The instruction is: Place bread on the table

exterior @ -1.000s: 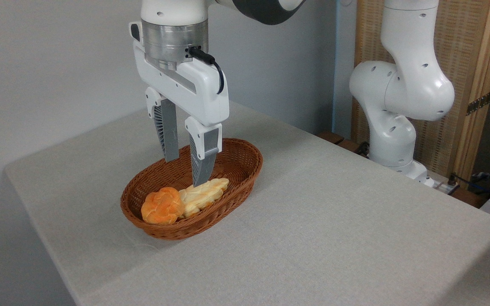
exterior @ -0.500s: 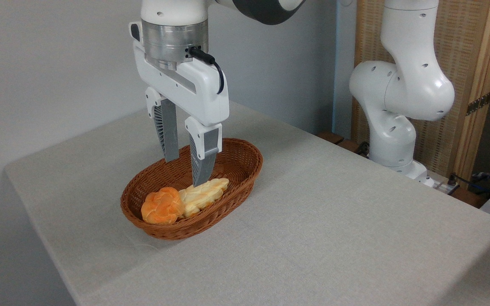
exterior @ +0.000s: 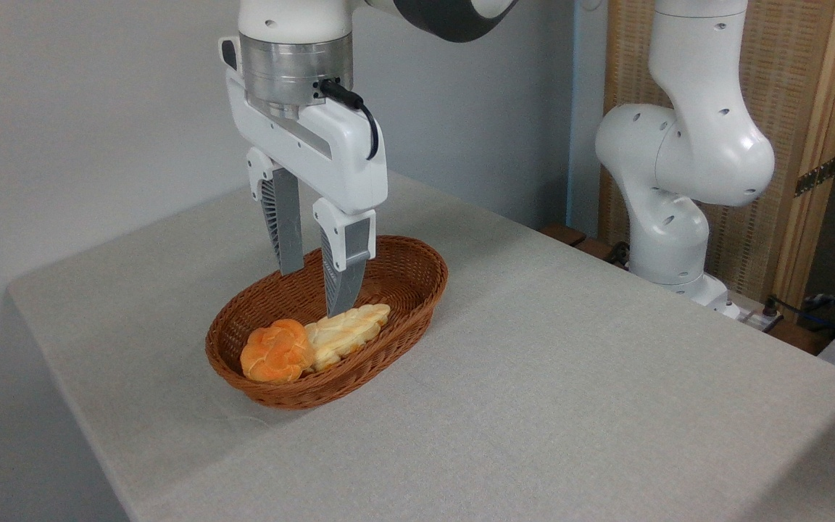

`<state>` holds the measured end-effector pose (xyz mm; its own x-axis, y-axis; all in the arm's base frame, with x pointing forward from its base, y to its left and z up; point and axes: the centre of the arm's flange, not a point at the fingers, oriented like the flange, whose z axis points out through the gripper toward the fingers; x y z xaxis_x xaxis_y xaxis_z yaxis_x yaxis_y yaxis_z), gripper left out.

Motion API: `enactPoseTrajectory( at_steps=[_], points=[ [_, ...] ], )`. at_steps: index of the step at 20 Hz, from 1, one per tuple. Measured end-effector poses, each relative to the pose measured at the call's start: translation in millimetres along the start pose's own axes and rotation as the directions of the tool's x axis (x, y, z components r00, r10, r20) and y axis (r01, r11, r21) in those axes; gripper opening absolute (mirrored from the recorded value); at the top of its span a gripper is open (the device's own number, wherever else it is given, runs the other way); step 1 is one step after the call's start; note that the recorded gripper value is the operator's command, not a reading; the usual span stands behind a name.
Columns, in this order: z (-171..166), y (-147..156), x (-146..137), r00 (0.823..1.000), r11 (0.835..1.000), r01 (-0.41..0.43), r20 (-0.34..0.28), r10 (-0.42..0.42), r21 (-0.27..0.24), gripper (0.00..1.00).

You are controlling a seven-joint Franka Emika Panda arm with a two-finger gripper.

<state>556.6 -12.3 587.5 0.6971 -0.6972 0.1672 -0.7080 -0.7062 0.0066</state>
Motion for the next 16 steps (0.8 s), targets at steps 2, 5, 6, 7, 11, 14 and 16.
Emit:
enactPoseTrajectory(
  at_steps=[2,5,6,7,11,14,16],
  points=[
    [3.2,1.2,2.0,1.000,1.000,-0.004,0.004,0.004,-0.004,1.00],
    [13.5,4.2,8.8,1.000,1.000,-0.016,0.013,0.016,-0.016,1.00],
    [17.5,5.8,12.5,1.000,1.000,-0.023,0.014,0.023,-0.018,1.00],
    [21.8,7.2,15.7,0.999,0.999,-0.028,0.014,0.029,-0.019,1.00],
    [40.5,13.7,27.9,0.999,0.999,-0.051,0.006,0.051,-0.014,1.00],
    [63.5,24.6,41.2,0.997,0.997,-0.080,-0.004,0.080,-0.008,1.00],
    [80.9,34.5,48.6,0.995,0.995,-0.101,-0.001,0.101,-0.014,1.00]
  ],
)
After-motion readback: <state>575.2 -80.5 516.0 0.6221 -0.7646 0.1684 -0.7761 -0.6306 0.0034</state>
